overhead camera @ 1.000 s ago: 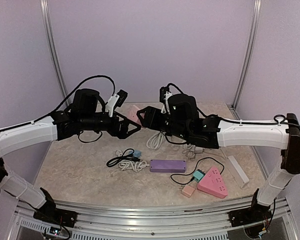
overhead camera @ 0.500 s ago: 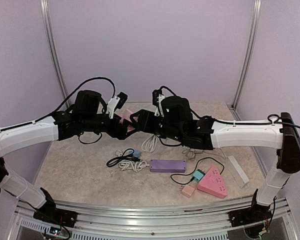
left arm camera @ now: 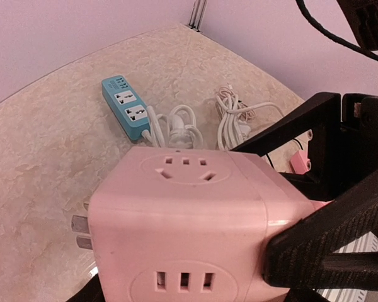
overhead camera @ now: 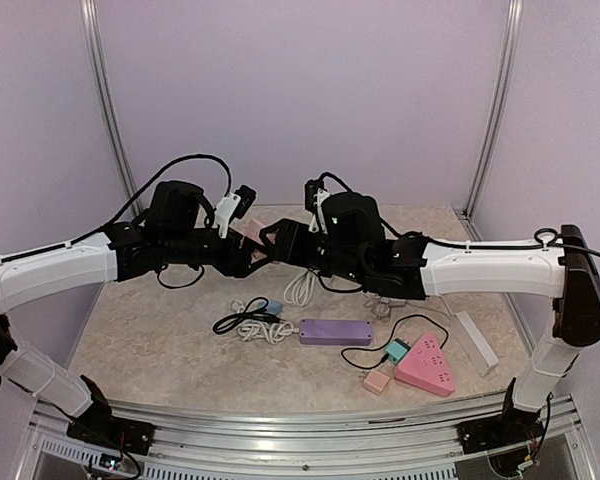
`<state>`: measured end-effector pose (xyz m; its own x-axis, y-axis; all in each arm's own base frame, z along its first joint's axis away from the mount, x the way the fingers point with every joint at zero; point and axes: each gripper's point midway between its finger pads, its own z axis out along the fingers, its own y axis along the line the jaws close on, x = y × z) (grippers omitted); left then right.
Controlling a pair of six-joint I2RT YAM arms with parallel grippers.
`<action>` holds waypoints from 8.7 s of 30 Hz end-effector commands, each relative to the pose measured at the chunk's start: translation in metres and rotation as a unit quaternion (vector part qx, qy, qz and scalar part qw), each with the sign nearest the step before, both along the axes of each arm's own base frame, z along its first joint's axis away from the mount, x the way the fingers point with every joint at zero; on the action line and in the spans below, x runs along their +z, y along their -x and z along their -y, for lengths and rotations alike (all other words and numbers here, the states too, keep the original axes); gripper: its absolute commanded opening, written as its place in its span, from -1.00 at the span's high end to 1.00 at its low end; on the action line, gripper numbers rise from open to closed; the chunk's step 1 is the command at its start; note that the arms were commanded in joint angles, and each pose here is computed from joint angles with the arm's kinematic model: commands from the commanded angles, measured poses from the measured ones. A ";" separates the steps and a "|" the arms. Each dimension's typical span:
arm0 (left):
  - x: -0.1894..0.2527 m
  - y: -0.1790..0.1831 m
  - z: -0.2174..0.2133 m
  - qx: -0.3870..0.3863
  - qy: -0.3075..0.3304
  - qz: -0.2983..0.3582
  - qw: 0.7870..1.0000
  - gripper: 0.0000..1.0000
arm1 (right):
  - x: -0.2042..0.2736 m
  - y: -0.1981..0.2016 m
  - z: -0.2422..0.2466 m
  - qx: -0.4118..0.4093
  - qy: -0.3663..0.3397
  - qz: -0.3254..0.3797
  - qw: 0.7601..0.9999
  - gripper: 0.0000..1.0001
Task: Pull the plug off the socket
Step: Remove the plug from the socket.
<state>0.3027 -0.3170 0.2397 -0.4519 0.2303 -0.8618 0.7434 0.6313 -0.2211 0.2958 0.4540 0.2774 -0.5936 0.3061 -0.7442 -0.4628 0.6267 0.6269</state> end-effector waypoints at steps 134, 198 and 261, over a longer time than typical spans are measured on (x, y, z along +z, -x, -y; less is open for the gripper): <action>0.044 0.026 -0.007 -0.235 0.128 -0.130 0.955 0.79 | -0.015 0.056 0.046 0.150 0.244 0.259 0.922 1.00; 0.013 0.018 0.001 -0.184 0.032 -0.092 0.978 0.84 | 0.005 0.054 0.071 0.167 0.163 0.230 0.945 1.00; 0.048 0.089 0.020 -0.347 0.093 -0.100 0.928 0.83 | -0.057 0.098 0.032 0.440 0.111 0.095 0.886 0.13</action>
